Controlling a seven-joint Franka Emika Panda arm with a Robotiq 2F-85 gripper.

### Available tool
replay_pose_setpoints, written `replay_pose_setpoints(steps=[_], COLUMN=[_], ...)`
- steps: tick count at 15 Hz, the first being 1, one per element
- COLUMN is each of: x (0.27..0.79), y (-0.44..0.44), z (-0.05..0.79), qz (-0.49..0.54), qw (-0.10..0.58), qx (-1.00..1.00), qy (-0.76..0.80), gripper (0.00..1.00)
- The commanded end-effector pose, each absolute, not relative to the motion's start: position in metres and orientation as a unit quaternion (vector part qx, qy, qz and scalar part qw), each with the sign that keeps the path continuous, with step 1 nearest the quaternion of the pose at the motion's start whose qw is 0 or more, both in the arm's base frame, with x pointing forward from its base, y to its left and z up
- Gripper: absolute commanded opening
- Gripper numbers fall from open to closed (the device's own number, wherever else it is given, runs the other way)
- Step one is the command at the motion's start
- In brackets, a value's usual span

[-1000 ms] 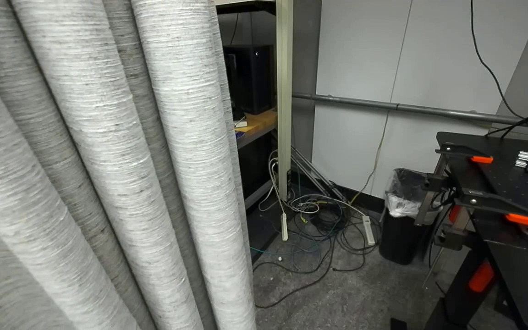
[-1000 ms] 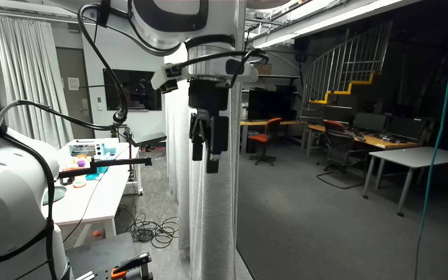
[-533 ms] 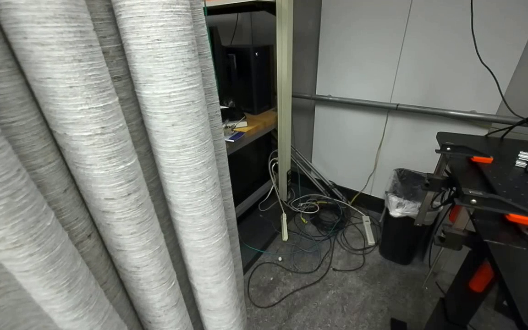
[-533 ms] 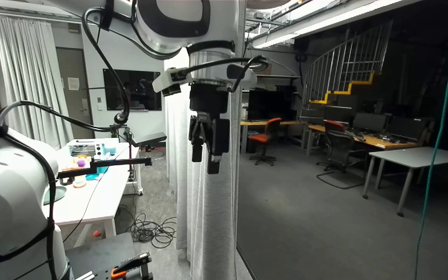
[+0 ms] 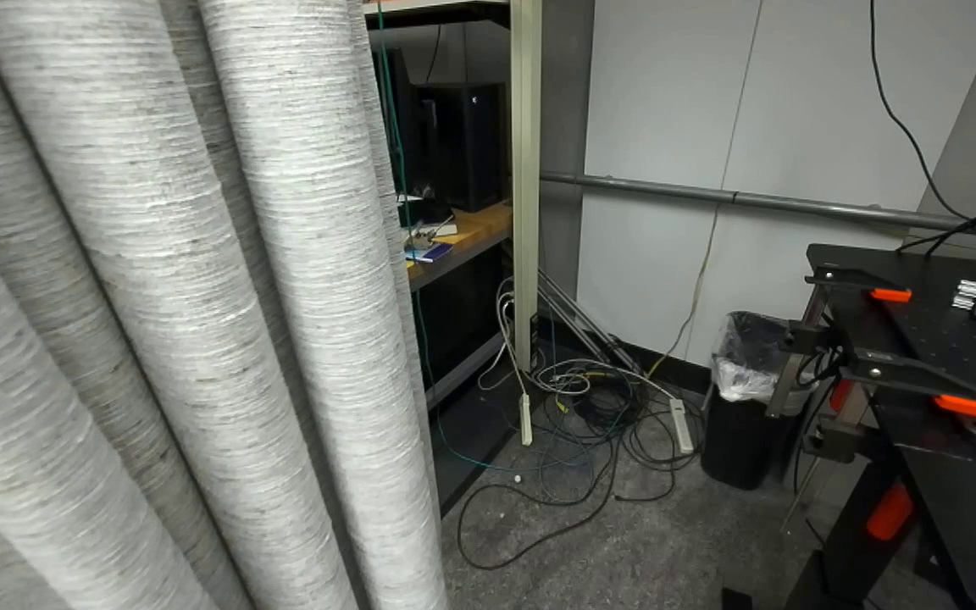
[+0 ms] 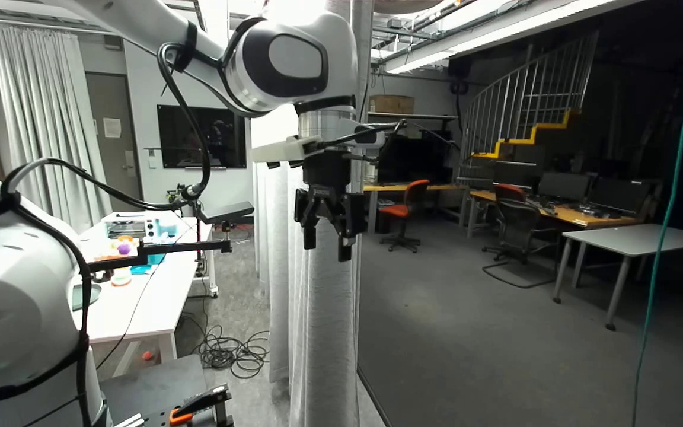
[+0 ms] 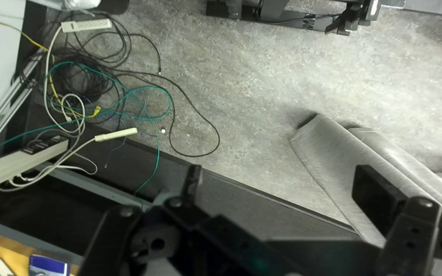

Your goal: Pull the curtain to the right

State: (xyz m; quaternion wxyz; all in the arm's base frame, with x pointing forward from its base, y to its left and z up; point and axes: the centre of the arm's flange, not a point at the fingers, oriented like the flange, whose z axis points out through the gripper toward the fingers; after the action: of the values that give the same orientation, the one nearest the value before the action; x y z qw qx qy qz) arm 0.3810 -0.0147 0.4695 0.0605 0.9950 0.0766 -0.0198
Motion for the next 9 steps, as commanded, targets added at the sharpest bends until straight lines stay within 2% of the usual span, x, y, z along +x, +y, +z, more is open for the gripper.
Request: replay_pose_setpoints(steps=[1, 9], x=[0.416, 0.482], y=[0.011, 0.068], z=[0.468, 0.490], qz=[0.015, 0.198], qw=[0.038, -0.030], qx=[0.991, 0.973], qy=[0.124, 0.117], gripper=[1.00, 1.00])
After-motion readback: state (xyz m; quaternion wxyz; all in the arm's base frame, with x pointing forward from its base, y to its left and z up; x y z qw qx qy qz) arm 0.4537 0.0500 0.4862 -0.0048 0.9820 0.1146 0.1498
